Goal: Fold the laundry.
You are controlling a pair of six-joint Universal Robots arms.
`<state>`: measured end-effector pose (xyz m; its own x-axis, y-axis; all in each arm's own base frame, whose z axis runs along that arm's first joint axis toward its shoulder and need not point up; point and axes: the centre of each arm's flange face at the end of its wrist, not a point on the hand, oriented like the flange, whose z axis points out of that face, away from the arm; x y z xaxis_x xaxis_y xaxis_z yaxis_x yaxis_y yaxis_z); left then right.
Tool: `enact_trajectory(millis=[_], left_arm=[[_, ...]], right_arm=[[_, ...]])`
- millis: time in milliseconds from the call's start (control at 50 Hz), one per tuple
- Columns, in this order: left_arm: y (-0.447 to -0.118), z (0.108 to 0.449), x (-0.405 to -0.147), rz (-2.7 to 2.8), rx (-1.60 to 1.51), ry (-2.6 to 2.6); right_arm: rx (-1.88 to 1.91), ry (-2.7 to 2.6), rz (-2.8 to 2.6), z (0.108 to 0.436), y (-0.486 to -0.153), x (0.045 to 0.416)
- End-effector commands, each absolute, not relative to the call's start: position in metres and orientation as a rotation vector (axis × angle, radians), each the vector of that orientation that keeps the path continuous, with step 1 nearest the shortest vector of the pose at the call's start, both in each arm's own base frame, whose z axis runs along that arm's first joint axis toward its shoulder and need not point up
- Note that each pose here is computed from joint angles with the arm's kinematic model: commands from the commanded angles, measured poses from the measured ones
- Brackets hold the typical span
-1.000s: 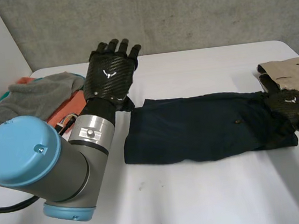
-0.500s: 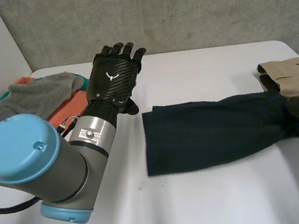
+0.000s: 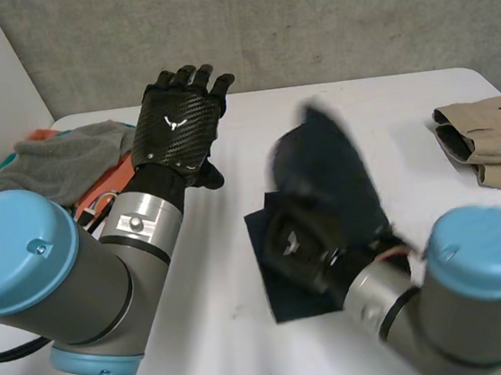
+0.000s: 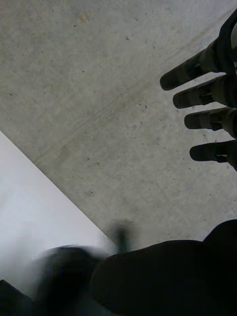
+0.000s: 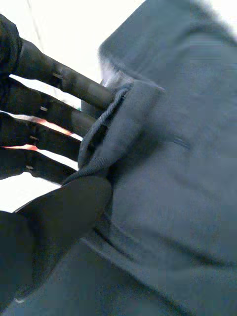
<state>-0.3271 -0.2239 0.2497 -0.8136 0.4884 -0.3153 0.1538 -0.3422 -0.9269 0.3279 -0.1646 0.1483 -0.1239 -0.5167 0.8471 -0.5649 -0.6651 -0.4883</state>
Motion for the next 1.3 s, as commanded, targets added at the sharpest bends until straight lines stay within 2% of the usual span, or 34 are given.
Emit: enact_trajectory(millis=[20,120,260,340,400,540,700,840,980,1060,1180,1240,1300], left_arm=[[-0.228,0.257,-0.329,2.289,-0.818,-1.627],[-0.236,0.27,-0.334,2.328,-0.782,-1.58],[-0.24,0.263,-0.357,2.288,-0.816,-1.569],[-0.231,0.247,-0.375,2.192,-0.893,-1.615],[-0.227,0.229,-0.385,2.089,-0.96,-1.694],[-0.223,0.185,-0.397,1.84,-1.025,-1.889],[-0.228,0.14,-0.393,1.692,-1.095,-2.099],[-0.229,0.128,-0.384,1.59,-1.139,-2.215],[-0.232,0.14,-0.381,1.601,-1.127,-2.203],[-0.229,0.165,-0.382,1.65,-1.101,-2.137],[-0.229,0.226,-0.382,1.773,-1.029,-1.922],[-0.228,0.254,-0.378,1.817,-0.993,-1.812],[-0.225,0.275,-0.373,1.793,-0.992,-1.711]], right_arm=[[2.087,-1.324,1.946,0.14,-0.159,0.328],[1.739,-1.628,2.234,0.206,-0.182,0.309],[1.311,-2.211,2.415,0.236,-0.207,0.286],[1.022,-2.427,2.34,0.25,-0.242,0.255],[0.957,-2.56,2.183,0.234,-0.263,0.245],[0.956,-2.761,1.937,0.205,-0.291,0.252],[1.177,-2.778,1.715,0.153,-0.311,0.26],[1.307,-2.635,1.642,0.135,-0.318,0.259],[1.308,-2.533,1.627,0.143,-0.319,0.255],[1.291,-2.494,1.7,0.163,-0.315,0.255],[1.253,-2.362,1.886,0.19,-0.302,0.255],[1.221,-2.246,2.033,0.212,-0.283,0.253],[1.19,-2.177,2.117,0.214,-0.262,0.248]])
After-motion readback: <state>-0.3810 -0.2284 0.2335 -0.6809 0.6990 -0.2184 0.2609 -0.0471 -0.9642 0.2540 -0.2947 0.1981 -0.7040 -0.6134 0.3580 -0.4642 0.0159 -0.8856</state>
